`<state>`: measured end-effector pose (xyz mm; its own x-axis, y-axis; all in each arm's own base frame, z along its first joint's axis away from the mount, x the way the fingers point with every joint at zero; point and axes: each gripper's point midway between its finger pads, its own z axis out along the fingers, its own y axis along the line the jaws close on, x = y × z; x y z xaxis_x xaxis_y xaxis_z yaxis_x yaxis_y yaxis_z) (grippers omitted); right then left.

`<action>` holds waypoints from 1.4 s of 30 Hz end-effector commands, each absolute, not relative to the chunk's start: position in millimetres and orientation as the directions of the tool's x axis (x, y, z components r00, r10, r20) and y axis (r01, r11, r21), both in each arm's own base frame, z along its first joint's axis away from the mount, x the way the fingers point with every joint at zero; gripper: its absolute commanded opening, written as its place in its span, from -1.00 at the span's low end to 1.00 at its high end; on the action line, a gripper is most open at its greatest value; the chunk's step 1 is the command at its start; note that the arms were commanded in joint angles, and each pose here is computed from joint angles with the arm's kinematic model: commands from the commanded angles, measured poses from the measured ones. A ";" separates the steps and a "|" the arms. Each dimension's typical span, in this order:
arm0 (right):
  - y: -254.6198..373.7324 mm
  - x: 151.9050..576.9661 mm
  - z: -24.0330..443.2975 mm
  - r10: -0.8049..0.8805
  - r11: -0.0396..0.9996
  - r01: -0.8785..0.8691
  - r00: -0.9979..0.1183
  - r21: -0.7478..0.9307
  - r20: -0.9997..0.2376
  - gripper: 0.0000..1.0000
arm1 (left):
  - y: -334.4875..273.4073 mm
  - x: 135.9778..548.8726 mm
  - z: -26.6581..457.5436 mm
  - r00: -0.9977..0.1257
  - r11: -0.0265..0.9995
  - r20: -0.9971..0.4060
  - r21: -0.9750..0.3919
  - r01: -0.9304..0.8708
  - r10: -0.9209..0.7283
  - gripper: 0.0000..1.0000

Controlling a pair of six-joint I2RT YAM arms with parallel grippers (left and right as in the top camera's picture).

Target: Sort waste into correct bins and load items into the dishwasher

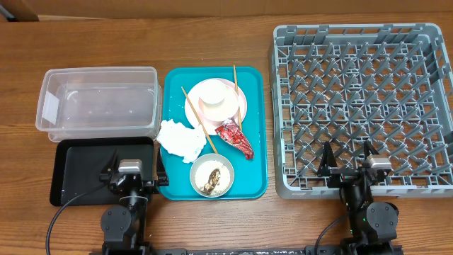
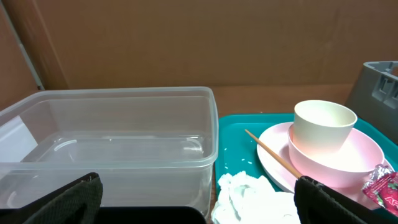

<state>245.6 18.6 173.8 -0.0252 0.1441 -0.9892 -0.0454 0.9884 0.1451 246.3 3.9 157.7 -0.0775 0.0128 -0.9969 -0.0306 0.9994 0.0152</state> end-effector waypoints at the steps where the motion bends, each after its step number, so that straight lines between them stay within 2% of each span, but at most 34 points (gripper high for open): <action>1: 17.3 245.8 172.1 0.139 0.989 -0.041 -0.020 0.139 -0.990 1.00 | 9.4 246.0 159.6 -0.064 0.998 -0.998 0.034 -0.061 0.030 0.99; 7: 17.3 245.8 172.3 0.139 0.989 -0.041 -0.019 0.139 -0.990 1.00 | -2.1 246.6 164.7 -0.041 1.000 -0.999 0.020 0.004 0.020 1.00; 11: 17.3 245.8 172.3 0.139 0.989 -0.041 -0.019 0.139 -0.990 1.00 | -26.9 241.8 189.6 0.010 0.989 -1.000 -0.021 0.148 -0.023 0.99; 14: 17.3 245.8 172.3 0.139 0.989 -0.041 -0.019 0.139 -0.990 1.00 | -26.5 234.3 205.4 -0.031 0.983 -0.993 -0.114 0.144 -0.111 1.00; 18: 17.3 245.8 172.3 0.139 0.989 -0.041 -0.019 0.139 -0.990 1.00 | -26.8 217.7 239.8 -0.098 0.983 -0.989 -0.122 0.140 -0.109 1.00; 21: 17.3 245.8 172.3 0.139 0.989 -0.041 -0.019 0.139 -0.990 1.00 | -32.8 205.8 267.5 -0.194 0.979 -0.978 -0.112 0.168 -0.078 1.00; 24: 17.3 245.8 172.0 0.139 0.989 -0.040 -0.020 0.139 -0.990 1.00 | -49.4 200.4 288.8 -0.342 0.959 -0.940 -0.108 0.261 -0.013 1.00; 28: 17.3 245.8 172.3 0.139 0.989 -0.041 -0.019 0.139 -0.990 1.00 | -65.6 205.5 300.3 -0.567 0.928 -0.823 -0.218 0.302 -0.009 1.00; 32: 17.3 245.8 172.3 0.139 0.989 -0.041 -0.019 0.139 -0.990 1.00 | -70.4 217.9 299.6 -0.757 0.918 -0.653 -0.308 0.249 -0.014 1.00; 36: 17.3 245.8 172.3 0.139 0.989 -0.041 -0.019 0.139 -0.990 1.00 | -71.7 243.9 292.7 -0.849 0.916 -0.525 -0.363 0.172 -0.049 1.00; 42: 17.3 245.8 172.3 0.139 0.989 -0.041 -0.019 0.139 -0.990 1.00 | -79.8 272.1 249.5 -0.941 0.897 -0.333 -0.432 0.097 -0.059 1.00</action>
